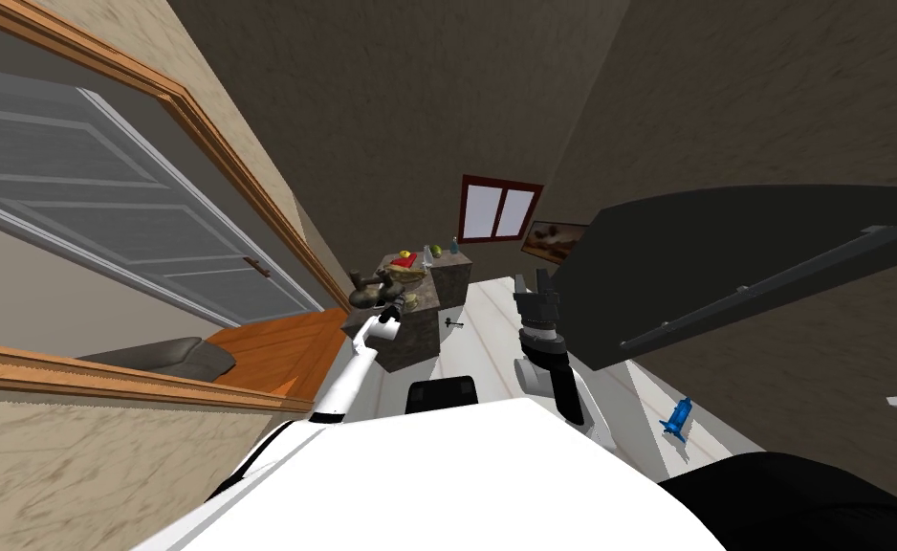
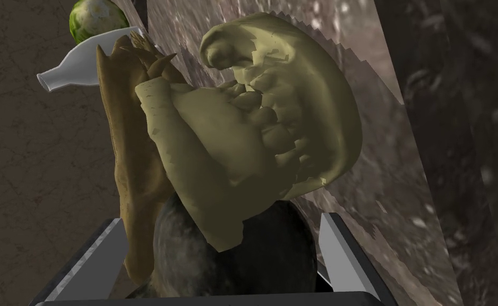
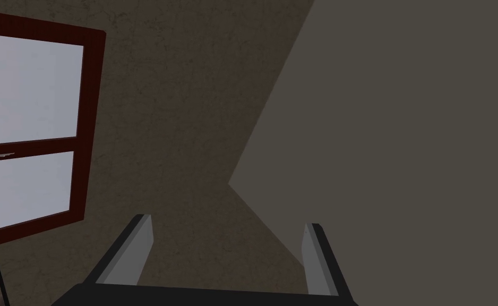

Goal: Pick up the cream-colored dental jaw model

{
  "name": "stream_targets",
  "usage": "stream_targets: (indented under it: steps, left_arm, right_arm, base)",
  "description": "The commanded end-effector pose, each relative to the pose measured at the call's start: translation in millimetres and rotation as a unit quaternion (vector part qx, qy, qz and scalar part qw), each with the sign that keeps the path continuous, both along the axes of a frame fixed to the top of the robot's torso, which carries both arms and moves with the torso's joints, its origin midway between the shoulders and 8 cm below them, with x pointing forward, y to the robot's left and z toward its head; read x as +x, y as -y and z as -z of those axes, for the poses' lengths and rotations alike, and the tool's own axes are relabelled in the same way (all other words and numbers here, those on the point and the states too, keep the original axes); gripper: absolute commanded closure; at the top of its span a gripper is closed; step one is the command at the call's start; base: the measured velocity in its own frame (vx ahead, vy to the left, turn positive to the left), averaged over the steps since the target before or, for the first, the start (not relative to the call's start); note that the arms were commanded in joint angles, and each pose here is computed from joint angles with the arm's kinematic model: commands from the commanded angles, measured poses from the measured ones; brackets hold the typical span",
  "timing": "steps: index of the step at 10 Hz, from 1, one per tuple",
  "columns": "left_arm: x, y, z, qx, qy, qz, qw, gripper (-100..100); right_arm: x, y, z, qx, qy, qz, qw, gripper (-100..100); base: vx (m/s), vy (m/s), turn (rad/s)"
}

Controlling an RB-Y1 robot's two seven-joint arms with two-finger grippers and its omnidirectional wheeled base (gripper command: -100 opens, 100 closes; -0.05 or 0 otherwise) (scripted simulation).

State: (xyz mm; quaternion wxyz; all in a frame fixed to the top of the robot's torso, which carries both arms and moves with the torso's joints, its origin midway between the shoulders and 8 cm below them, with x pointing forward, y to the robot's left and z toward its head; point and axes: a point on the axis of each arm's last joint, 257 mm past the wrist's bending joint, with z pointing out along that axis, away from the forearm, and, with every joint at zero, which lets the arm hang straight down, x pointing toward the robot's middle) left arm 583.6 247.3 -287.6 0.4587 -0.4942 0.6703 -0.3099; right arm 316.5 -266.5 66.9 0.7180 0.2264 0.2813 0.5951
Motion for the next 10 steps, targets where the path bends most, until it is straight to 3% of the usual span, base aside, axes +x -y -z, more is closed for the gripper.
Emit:
stream_targets:
  steps: [1, 3, 4, 5, 6, 8, 9, 10]
  left_arm:
    - [15.9, -0.5, -11.5, 0.002, 0.013, 0.003, 0.9999, -100]
    - [10.6, -8.2, 16.1, 0.006, -0.015, -0.004, 0.9999, -100]
    - [28.8, -8.4, -8.8, 0.0, 0.016, -0.001, 0.9999, -100]
    - [36.1, -5.7, -12.2, 0.001, 0.016, 0.0, 0.9999, -100]
    - [39.3, -5.3, -10.1, 0.003, 0.012, 0.0, 0.9999, -100]
    - [32.5, -12.5, 16.7, 0.006, -0.015, -0.006, 0.9999, -100]
    - [52.0, -10.1, -11.6, -0.001, 0.018, -0.003, 0.9998, -100]
    - [56.5, -8.6, -10.6, 0.0, 0.015, -0.002, 0.9999, -100]
  right_arm:
    - [0.0, 0.0, 0.0, 0.0, 0.0, 0.0, 1.0, 0]
    - [0.0, 0.0, 0.0, 0.0, 0.0, 0.0, 1.0, 0]
    - [0.0, 0.0, 0.0, 0.0, 0.0, 0.0, 1.0, 0]
    - [0.0, 0.0, 0.0, 0.0, 0.0, 0.0, 1.0, 0]
    - [0.0, 0.0, 0.0, 0.0, 0.0, 0.0, 1.0, 0]
    - [0.0, 0.0, 0.0, 0.0, 0.0, 0.0, 1.0, 0]
    - [0.0, 0.0, 0.0, 0.0, 0.0, 0.0, 1.0, 0]
    - [0.0, 0.0, 0.0, 0.0, 0.0, 0.0, 1.0, 0]
  base:
    - [-0.072, 0.004, -0.008]
    - [-0.027, -0.005, 0.0]
    - [-0.064, -0.014, -0.002]
    - [-0.076, 0.0, -0.006]
    - [-0.037, 0.005, -0.003]
    - [0.0, -0.001, -0.001]
    - [-0.051, -0.002, -0.001]
    - [-0.076, -0.006, -0.007]
